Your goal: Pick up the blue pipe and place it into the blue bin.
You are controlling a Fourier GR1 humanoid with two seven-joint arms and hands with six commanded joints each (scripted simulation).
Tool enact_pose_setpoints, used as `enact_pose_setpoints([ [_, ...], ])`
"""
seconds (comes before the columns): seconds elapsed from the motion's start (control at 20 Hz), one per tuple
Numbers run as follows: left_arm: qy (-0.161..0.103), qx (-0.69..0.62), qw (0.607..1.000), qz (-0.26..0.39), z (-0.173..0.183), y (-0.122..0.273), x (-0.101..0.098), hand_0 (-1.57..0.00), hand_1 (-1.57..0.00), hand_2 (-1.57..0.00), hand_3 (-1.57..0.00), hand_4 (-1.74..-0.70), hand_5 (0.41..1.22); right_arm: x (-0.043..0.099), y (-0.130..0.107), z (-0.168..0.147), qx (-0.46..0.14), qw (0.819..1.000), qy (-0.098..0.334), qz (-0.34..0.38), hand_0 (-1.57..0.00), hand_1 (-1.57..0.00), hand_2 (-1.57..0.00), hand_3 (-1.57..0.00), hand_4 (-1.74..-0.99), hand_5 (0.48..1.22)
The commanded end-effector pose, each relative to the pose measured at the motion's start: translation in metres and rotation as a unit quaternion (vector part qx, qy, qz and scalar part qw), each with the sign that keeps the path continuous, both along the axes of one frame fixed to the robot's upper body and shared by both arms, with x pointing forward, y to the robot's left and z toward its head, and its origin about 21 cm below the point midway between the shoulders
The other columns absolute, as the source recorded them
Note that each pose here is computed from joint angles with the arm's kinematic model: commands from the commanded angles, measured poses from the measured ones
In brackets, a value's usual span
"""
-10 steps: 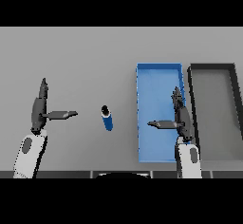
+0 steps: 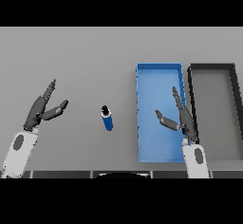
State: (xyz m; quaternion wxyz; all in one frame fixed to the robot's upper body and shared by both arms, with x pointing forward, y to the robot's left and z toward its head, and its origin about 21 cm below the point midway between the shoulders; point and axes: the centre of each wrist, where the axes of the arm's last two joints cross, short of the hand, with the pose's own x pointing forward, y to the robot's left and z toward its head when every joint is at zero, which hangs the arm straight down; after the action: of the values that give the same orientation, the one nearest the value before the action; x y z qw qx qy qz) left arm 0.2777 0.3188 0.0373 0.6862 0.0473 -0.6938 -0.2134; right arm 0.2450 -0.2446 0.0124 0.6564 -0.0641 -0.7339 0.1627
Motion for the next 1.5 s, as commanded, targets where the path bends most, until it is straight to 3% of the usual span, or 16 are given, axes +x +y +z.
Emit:
enact_pose_setpoints([
  [0.0, 0.001, 0.006, 1.0, -0.011, -0.001, -0.001, 0.001, 0.0, 0.0, 0.0, 0.0, -0.97, 0.596, -0.002, -0.002, 0.0, -0.007, 1.0, 0.002, 0.003, 0.0, 0.0, 0.0, 0.0, -1.192, 0.587],
  [0.2, -0.006, 0.007, 0.998, -0.054, 0.004, 0.001, -0.004, 0.0, 0.0, 0.0, 0.0, -0.97, 0.59, -0.003, 0.001, 0.005, -0.02, 1.0, 0.002, 0.008, 0.0, 0.0, 0.0, 0.0, -1.182, 0.583],
  [0.35, 0.002, 0.003, 0.992, -0.125, 0.006, -0.01, -0.021, 0.0, 0.0, 0.0, 0.0, -0.98, 0.578, 0.0, 0.001, 0.006, -0.013, 1.0, 0.005, 0.007, 0.0, 0.0, 0.0, 0.0, -1.194, 0.579],
  [0.65, 0.079, 0.053, 0.976, -0.195, 0.013, -0.05, -0.038, 0.0, 0.0, 0.0, 0.0, -1.05, 0.483, -0.003, 0.0, 0.007, 0.001, 1.0, 0.0, 0.013, 0.0, 0.0, 0.0, 0.0, -1.228, 0.573],
  [0.8, 0.087, 0.061, 0.967, -0.232, 0.0, -0.072, -0.045, 0.0, 0.0, 0.0, 0.0, -1.08, 0.469, -0.001, 0.001, 0.006, -0.007, 1.0, 0.006, 0.012, 0.0, 0.0, 0.0, 0.0, -1.213, 0.572],
  [1.1, 0.064, 0.032, 0.964, -0.256, -0.015, -0.105, -0.036, 0.0, 0.0, 0.0, 0.0, -1.15, 0.486, -0.002, 0.003, 0.008, 0.008, 1.0, 0.009, 0.013, 0.0, 0.0, 0.0, 0.0, -1.211, 0.56],
  [1.45, 0.078, -0.001, 0.968, -0.24, -0.046, -0.137, -0.019, 0.0, 0.0, 0.0, 0.0, -1.14, 0.495, -0.005, -0.001, 0.006, 0.007, 1.0, 0.009, 0.008, 0.0, 0.0, 0.0, 0.0, -1.2, 0.549],
])
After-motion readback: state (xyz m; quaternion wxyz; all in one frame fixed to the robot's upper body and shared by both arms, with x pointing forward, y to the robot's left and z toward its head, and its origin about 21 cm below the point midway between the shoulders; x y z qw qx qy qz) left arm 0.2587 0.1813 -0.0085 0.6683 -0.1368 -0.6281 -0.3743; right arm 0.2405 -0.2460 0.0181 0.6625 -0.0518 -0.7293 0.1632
